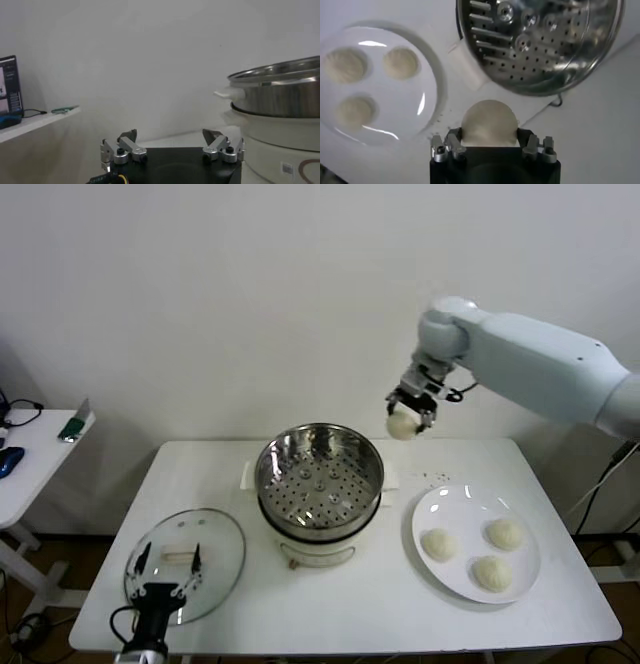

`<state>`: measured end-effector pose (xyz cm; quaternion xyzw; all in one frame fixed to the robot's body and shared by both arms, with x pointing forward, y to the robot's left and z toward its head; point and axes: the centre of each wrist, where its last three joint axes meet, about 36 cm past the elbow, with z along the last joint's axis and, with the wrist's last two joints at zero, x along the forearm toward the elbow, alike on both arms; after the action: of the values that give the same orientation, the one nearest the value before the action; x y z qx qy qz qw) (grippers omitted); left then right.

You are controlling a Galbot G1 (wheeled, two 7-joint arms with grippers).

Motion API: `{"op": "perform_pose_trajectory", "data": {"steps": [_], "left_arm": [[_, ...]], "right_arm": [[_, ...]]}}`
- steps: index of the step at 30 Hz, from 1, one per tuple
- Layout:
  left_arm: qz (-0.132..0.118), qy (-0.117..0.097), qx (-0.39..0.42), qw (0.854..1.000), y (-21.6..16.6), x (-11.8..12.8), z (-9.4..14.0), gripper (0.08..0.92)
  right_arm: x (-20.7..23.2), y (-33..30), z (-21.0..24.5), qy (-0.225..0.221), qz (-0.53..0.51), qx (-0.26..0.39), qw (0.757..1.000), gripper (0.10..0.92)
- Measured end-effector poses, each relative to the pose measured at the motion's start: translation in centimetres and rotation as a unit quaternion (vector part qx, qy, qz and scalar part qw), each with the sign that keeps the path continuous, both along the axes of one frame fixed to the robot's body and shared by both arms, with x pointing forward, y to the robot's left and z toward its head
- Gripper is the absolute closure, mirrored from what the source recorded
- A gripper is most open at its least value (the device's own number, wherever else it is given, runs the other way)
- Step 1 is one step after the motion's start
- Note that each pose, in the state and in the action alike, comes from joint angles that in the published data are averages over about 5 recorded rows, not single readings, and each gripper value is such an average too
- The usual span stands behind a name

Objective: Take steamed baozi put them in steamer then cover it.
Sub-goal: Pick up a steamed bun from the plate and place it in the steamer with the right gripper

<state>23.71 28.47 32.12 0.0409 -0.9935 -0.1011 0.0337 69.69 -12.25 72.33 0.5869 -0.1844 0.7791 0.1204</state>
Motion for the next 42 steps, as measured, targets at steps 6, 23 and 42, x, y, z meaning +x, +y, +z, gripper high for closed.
{"op": "perform_pose_trajectory", "data": {"steps": [6,23,42], "left_arm": [[0.001,0.002,-0.001,1.000,0.2,-0.5,-0.1,0.177],[0.003,0.002,-0.005,1.000,0.9,-1.6,-0.1,0.177],[0.008,0.016,0.001,1.000,1.6,-2.6,-0.8,0.177]], "right_arm": [[-0.8,6.0,-1.4,-0.009,0.084,-0.031,0.996,0.316],[-1.2,14.7,-10.3,-0.020,0.190,-0.082,0.978,0.310],[-0.5,14.9,-13.9,-0.008,0.180,-0.096,0.979,0.201]]}}
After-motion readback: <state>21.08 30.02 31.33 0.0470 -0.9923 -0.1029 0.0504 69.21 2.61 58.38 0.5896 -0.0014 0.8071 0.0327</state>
